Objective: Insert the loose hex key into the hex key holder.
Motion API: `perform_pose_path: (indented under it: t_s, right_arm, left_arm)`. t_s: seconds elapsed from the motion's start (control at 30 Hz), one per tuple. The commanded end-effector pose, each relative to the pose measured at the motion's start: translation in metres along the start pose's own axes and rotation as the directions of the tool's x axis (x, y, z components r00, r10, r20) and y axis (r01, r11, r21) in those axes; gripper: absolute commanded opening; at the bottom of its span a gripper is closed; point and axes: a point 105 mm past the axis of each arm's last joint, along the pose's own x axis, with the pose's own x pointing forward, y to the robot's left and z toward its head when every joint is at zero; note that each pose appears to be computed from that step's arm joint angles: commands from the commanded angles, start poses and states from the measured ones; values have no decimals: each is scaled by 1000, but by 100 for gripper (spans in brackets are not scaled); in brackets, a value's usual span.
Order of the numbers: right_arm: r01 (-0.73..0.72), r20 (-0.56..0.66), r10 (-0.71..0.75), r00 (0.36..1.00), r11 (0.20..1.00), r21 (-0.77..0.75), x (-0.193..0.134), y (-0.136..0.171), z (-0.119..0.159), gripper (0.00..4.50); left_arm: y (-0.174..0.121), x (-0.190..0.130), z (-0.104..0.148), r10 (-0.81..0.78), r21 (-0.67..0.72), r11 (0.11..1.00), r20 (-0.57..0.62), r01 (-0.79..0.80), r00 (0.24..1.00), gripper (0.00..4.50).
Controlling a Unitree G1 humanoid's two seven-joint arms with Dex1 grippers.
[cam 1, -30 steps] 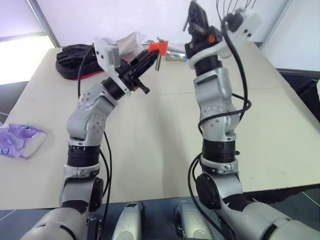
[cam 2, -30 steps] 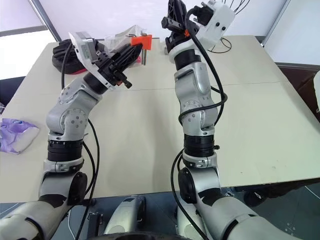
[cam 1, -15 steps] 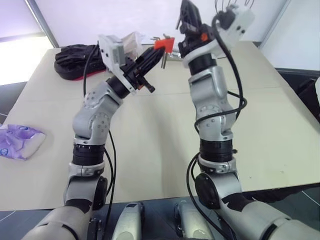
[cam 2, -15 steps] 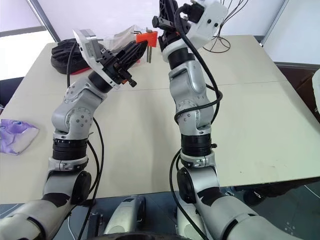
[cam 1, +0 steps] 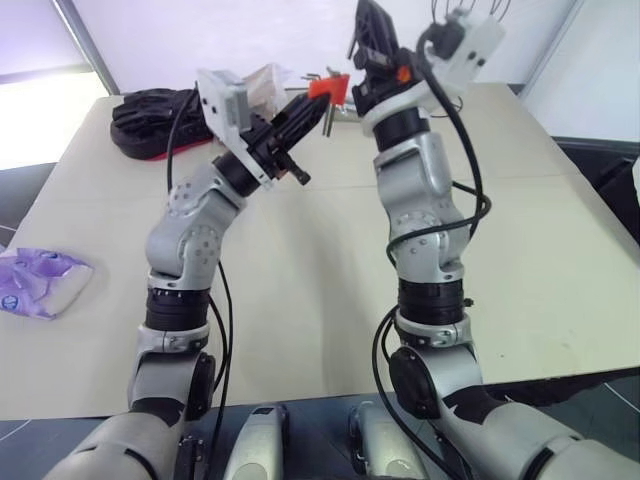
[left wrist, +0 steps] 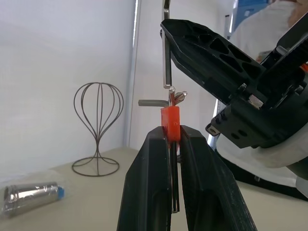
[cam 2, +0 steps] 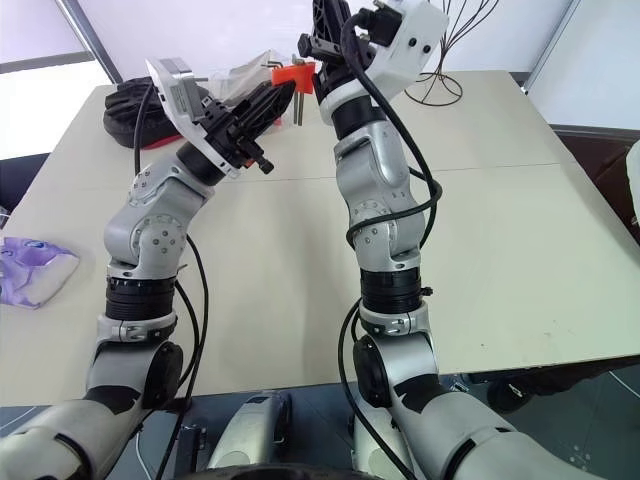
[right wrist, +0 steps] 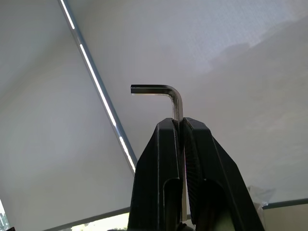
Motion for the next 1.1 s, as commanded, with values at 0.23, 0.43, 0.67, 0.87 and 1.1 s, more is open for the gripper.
perform_pose_path:
  t_s: [0.23, 0.43, 0.67, 0.87, 1.1]
  right_arm:
    - [-44, 30, 44, 999, 999, -2, 2, 12, 7, 1]
    - [-49, 23, 49, 999, 999, -5, 2, 13, 5, 1]
    - [-51, 16, 51, 999, 999, -8, 1, 13, 3, 1]
    - [-52, 12, 52, 999, 999, -10, 0, 13, 1, 1]
    - [-52, 5, 52, 999, 999, -16, -1, 11, 0, 1]
  left_arm:
    - [-1, 5, 21, -12, 53, 999, 71, 9, 997, 0]
    - [-2, 5, 22, -15, 55, 998, 76, 10, 997, 0]
    - [-3, 6, 23, -18, 54, 998, 79, 13, 997, 0]
    - [-3, 6, 25, -18, 56, 998, 83, 14, 996, 0]
    - [-4, 6, 26, -20, 57, 998, 87, 15, 996, 0]
